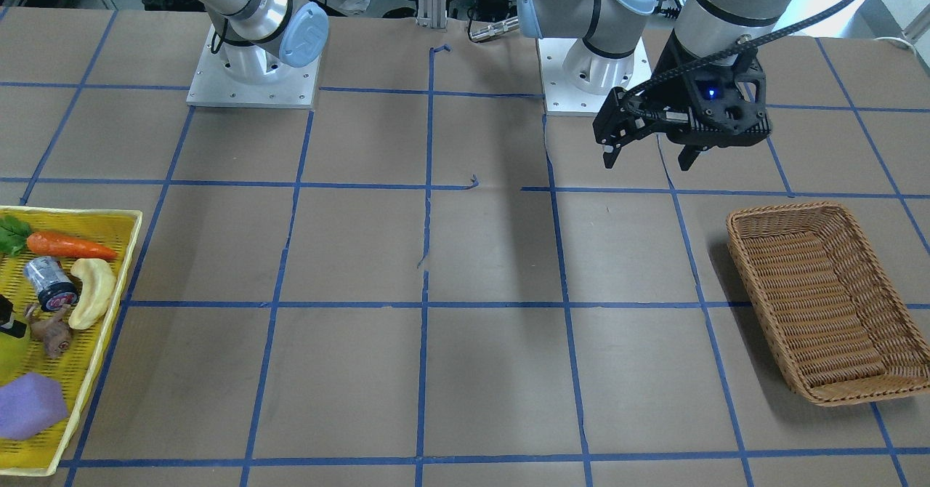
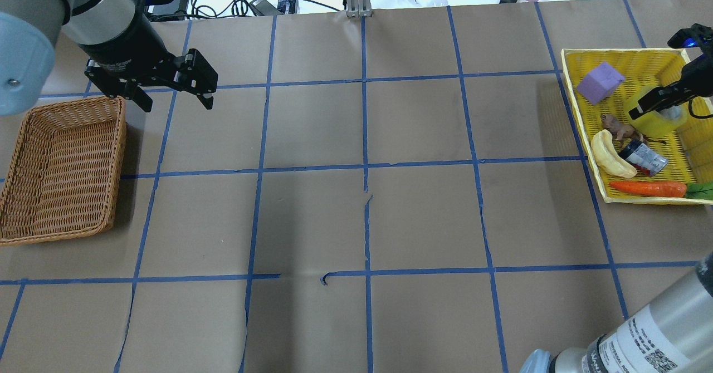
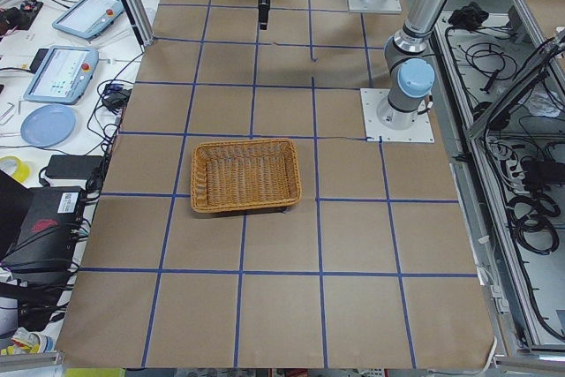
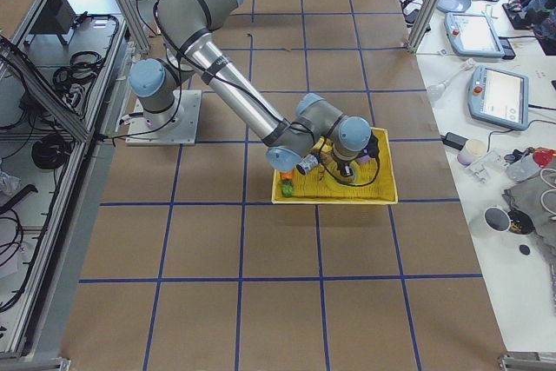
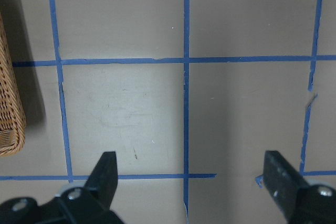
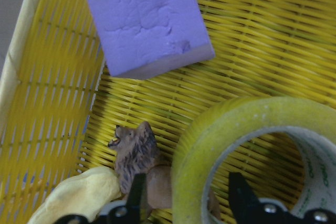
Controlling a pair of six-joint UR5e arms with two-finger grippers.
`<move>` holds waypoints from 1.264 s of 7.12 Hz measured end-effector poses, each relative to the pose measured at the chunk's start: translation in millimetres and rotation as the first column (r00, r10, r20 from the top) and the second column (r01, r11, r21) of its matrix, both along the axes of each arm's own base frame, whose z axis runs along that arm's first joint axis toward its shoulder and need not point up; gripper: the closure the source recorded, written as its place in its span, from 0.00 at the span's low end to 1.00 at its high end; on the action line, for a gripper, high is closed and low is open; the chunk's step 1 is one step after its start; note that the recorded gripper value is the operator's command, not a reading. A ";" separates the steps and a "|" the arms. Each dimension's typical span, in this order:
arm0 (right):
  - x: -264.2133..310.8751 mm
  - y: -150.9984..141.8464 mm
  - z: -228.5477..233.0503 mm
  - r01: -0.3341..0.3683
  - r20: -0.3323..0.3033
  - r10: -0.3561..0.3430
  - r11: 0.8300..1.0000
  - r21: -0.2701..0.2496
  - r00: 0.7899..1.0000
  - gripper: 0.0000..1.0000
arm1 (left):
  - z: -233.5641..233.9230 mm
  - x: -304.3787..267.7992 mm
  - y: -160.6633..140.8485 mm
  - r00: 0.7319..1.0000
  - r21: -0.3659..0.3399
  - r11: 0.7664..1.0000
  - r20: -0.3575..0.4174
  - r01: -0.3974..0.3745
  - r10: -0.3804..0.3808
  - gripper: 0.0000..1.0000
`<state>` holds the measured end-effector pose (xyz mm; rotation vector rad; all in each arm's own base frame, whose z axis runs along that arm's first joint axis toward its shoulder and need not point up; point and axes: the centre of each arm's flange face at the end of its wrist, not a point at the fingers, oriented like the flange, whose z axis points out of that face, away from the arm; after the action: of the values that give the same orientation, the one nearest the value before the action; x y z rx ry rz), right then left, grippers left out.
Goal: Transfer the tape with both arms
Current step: 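Move the right gripper over the yellow tray to the tape roll, then grasp the yellow-green tape roll with the right gripper and lift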
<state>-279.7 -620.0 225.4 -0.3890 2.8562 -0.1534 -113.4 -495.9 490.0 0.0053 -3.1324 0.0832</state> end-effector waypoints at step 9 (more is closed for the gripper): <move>283.9 -80.4 136.7 0.055 -0.217 -0.064 0.997 -0.049 0.974 0.92 | 0.3 0.6 -0.2 1.000 -0.001 1.000 0.000 -0.001 0.001 0.00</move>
<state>4.2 -700.4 362.1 -0.3485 3.0874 -0.1940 -112.8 -496.1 490.3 0.0068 -3.1323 0.0843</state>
